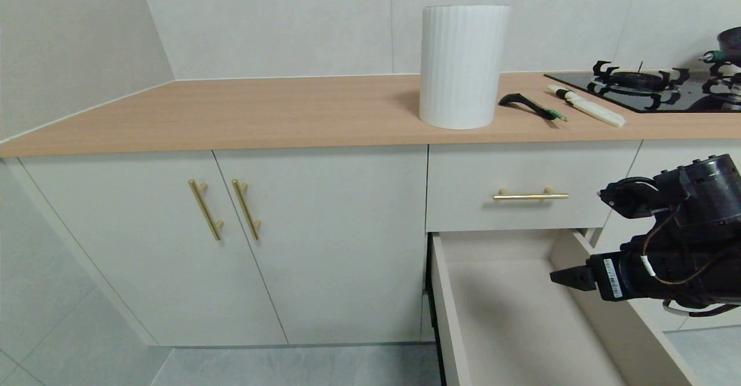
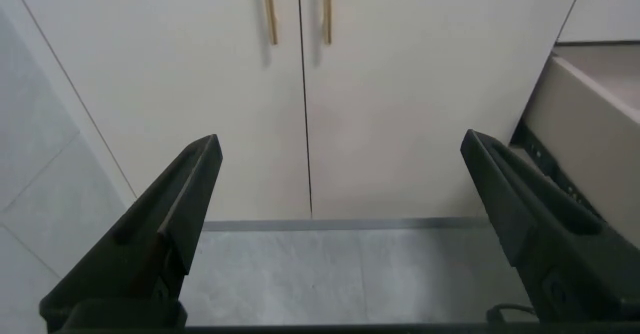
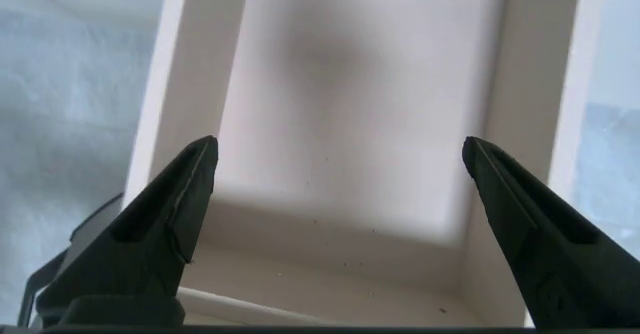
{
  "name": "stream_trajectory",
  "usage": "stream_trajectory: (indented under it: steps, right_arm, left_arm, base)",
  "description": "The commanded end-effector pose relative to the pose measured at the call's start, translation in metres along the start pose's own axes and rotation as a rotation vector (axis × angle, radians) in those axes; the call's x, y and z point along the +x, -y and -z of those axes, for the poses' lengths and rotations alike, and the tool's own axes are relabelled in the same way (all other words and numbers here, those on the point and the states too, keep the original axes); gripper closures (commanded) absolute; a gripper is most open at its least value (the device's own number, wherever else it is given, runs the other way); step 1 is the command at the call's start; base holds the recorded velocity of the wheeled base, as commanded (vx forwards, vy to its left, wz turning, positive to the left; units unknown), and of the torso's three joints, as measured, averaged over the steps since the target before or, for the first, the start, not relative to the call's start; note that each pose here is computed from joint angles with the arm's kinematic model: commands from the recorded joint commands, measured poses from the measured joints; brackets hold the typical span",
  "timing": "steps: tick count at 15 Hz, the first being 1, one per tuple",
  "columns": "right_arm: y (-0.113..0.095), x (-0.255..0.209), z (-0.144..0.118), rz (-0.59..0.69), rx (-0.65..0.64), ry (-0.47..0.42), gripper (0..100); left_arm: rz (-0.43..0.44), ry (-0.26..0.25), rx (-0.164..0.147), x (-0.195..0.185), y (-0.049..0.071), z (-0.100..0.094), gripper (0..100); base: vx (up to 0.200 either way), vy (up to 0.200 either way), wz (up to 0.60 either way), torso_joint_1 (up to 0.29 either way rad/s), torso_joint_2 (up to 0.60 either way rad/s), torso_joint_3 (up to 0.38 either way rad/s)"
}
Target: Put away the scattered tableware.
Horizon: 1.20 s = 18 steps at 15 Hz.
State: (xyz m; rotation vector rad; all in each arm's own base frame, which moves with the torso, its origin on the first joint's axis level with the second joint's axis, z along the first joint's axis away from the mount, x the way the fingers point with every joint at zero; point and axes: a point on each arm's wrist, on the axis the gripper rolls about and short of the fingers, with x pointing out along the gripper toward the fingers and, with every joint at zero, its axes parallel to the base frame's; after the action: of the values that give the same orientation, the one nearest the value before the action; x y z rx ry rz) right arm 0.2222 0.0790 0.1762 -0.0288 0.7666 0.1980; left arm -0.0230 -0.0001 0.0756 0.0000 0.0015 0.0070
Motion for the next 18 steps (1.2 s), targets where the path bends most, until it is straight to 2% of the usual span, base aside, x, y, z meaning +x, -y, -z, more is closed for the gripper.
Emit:
stream_trajectory:
  steps: [1, 7, 10, 12, 14, 16, 18]
  right_arm:
    - [0.000, 0.000, 0.000, -0.001, 0.000, 0.000, 0]
    - [0.000, 0.002, 0.001, 0.004, -0.004, -0.009, 0]
    - [0.002, 0.002, -0.004, 0.006, 0.004, 0.026, 0]
    - [0.005, 0.008, -0.013, 0.008, -0.011, 0.096, 0]
    - [0.013, 0.021, -0.033, 0.029, -0.058, 0.251, 0]
    - [0.021, 0.049, -0.072, 0.062, -0.047, 0.413, 0]
    - [0.030, 0.071, -0.103, 0.112, -0.021, 0.460, 0]
  left_arm:
    - [0.001, 0.000, 0.000, 0.000, 0.000, 0.000, 0]
    - [-0.001, 0.000, 0.000, 0.000, 0.000, 0.000, 0]
    - [-0.001, 0.000, 0.000, 0.000, 0.000, 0.000, 0]
    - [-0.002, 0.000, 0.000, 0.000, 0.000, 0.000, 0]
    - [0.001, -0.002, 0.000, 0.000, 0.000, 0.000, 0]
    - [0.001, 0.000, 0.000, 0.000, 0.000, 0.000, 0]
    - [0.001, 0.000, 0.000, 0.000, 0.000, 0.000, 0]
  base:
    - [0.000, 0.000, 0.00, 0.090, -0.21, -0.300]
    - [0.000, 0.000, 0.00, 0.140, -0.49, -0.310]
    - [0.000, 0.000, 0.00, 0.175, -0.46, -0.297]
    - [0.000, 0.000, 0.00, 0.193, -0.48, -0.298]
    - [0.000, 0.000, 0.00, 0.073, -0.20, -0.122]
    - [0.000, 0.000, 0.00, 0.021, -0.05, -0.028]
    - [0.000, 0.000, 0.00, 0.000, 0.00, 0.000]
